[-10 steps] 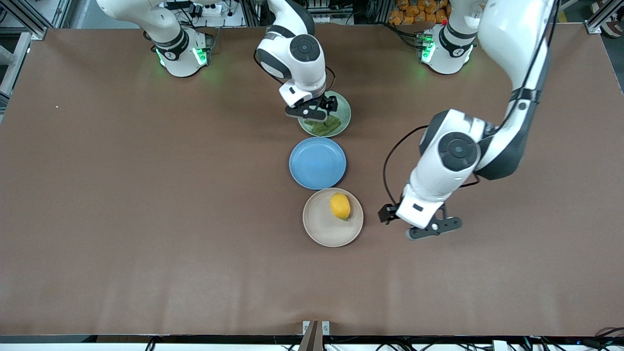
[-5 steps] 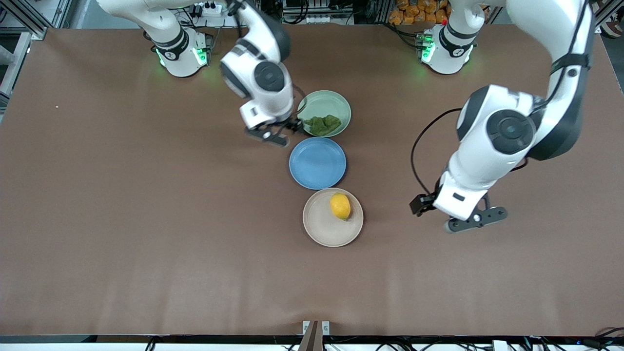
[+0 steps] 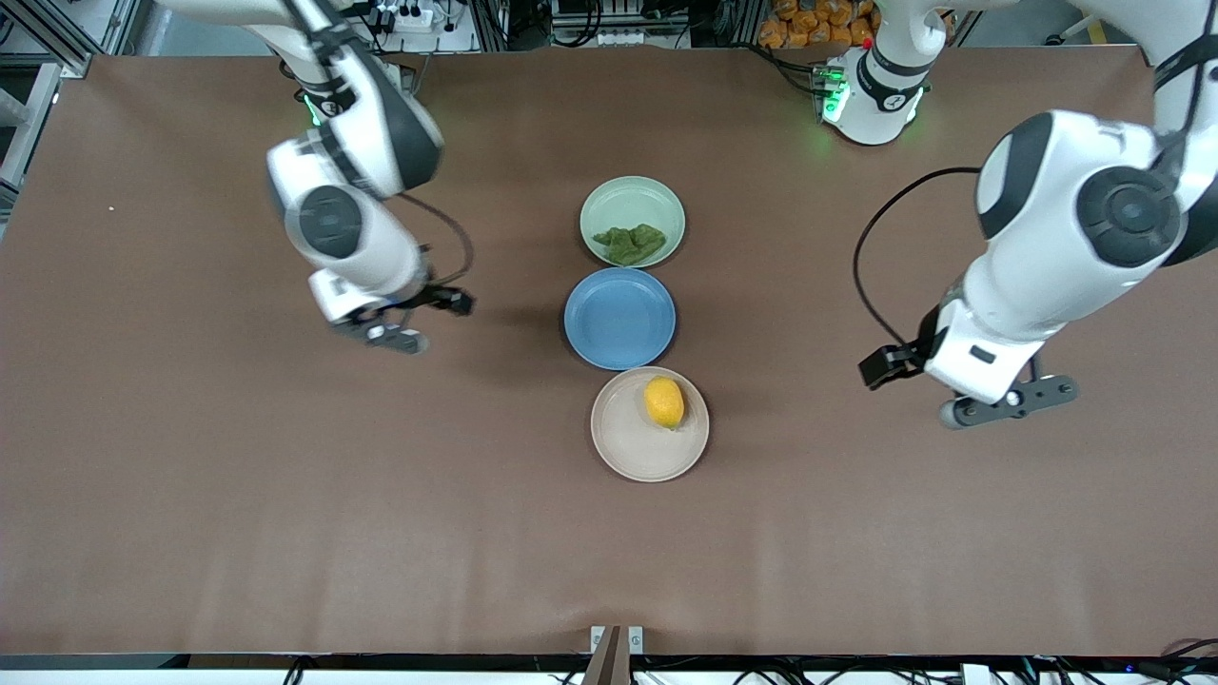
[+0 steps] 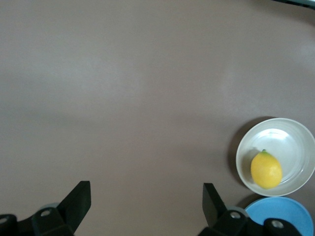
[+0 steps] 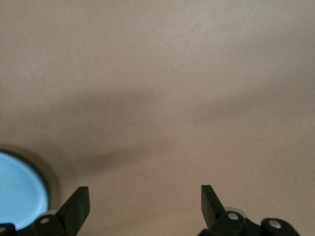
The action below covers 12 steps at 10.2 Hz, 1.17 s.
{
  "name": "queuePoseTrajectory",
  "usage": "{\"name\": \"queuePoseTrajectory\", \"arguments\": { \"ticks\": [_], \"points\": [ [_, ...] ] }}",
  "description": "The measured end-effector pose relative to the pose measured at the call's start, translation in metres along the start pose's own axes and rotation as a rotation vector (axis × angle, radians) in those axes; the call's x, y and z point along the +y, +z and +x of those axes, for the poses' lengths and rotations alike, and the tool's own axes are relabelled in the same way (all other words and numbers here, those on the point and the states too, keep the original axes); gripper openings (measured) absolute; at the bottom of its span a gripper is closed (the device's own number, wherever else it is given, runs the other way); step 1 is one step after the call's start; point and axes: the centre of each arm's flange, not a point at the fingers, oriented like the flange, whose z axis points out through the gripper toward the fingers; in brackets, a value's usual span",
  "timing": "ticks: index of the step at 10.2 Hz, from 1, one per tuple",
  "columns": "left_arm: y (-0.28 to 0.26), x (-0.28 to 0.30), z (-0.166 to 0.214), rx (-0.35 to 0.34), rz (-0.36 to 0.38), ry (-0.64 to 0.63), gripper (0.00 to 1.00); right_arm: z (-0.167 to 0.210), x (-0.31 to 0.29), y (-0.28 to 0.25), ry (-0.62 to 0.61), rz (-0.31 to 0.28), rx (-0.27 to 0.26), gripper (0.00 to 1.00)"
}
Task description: Place lemon and lettuce in plates
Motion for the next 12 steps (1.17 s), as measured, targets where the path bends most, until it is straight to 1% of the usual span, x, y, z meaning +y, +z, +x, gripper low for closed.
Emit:
{"name": "queuePoseTrajectory", "arguments": {
  "ticks": [2, 4, 6, 8, 9, 11, 12],
  "points": [
    [-0.011, -0.02, 0.002, -0.027, 0.016, 0.049, 1.0, 0.033, 0.06, -0.018, -0.091, 0.003, 0.034, 1.0],
    [-0.027, -0.033, 0.001, -0.02, 0.019, 0.056, 1.0, 0.057, 0.119, -0.038, -0.176, 0.002, 0.07, 1.0],
    [-0.039, -0.037, -0.004, -0.02, 0.024, 0.054, 1.0, 0.071, 0.164, -0.069, -0.252, 0.001, 0.111, 1.0],
    [-0.046, -0.042, -0.005, -0.012, 0.022, 0.052, 1.0, 0.075, 0.197, -0.113, -0.289, -0.008, 0.109, 1.0],
    [-0.052, -0.044, -0.007, -0.011, 0.016, 0.048, 1.0, 0.073, 0.206, -0.132, -0.287, -0.009, 0.103, 1.0],
    [-0.073, -0.062, -0.017, -0.031, 0.017, 0.028, 1.0, 0.065, 0.216, -0.169, -0.273, -0.013, 0.075, 1.0],
    [-0.084, -0.079, -0.02, -0.043, 0.01, 0.04, 1.0, 0.061, 0.22, -0.187, -0.266, -0.014, 0.072, 1.0]
  ]
}}
